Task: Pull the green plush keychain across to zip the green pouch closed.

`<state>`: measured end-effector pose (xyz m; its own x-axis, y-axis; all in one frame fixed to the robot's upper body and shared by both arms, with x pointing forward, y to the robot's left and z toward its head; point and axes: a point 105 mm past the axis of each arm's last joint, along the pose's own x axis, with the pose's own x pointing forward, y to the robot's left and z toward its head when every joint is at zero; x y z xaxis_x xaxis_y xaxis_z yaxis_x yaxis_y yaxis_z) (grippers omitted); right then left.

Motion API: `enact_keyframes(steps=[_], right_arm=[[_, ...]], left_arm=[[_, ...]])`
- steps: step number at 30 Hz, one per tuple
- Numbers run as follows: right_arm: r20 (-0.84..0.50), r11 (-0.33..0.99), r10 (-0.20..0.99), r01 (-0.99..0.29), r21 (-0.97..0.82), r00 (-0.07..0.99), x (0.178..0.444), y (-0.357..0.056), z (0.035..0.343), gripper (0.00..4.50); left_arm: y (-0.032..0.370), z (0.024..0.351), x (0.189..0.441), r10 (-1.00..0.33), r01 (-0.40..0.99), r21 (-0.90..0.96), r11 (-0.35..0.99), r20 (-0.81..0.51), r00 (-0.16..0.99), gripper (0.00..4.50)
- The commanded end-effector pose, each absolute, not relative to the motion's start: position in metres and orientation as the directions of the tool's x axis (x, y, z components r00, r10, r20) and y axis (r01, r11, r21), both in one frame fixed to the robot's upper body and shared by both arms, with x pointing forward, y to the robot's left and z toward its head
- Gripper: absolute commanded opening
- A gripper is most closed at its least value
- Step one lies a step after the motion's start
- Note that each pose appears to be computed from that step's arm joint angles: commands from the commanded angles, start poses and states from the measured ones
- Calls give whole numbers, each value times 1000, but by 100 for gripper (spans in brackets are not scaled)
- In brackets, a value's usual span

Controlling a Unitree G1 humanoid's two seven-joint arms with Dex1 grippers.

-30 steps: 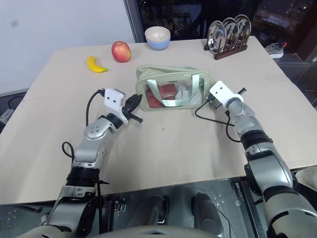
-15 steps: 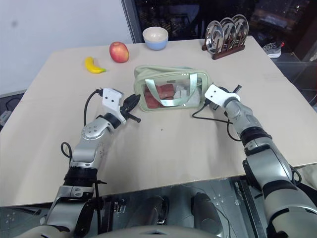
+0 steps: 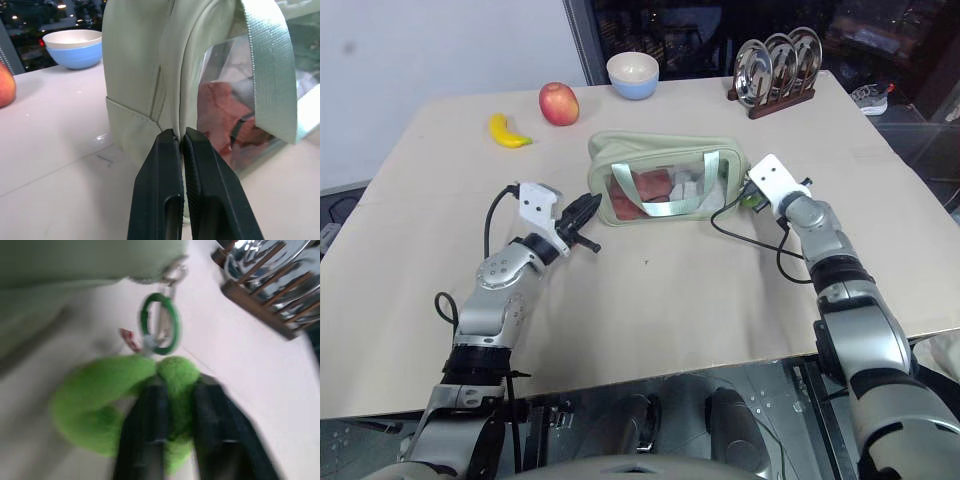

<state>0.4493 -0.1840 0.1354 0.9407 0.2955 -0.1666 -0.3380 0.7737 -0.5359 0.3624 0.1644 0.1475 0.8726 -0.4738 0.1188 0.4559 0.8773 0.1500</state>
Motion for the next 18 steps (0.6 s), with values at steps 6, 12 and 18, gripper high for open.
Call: enact_keyframes(steps=[6, 12, 18], right_arm=[[-45, 780, 508, -481, -400, 860, 392, -184, 187, 450], [-90, 707, 618, -602, -371, 781, 335, -186, 191, 450], [-170, 684, 600, -612, -397, 782, 307, -204, 189, 450]], left_arm=[[180, 184, 327, -540, 523, 133, 842, 207, 816, 290], [191, 192, 302, -561, 552, 107, 827, 215, 799, 442], [201, 170, 256, -607, 605, 53, 794, 79, 790, 442]])
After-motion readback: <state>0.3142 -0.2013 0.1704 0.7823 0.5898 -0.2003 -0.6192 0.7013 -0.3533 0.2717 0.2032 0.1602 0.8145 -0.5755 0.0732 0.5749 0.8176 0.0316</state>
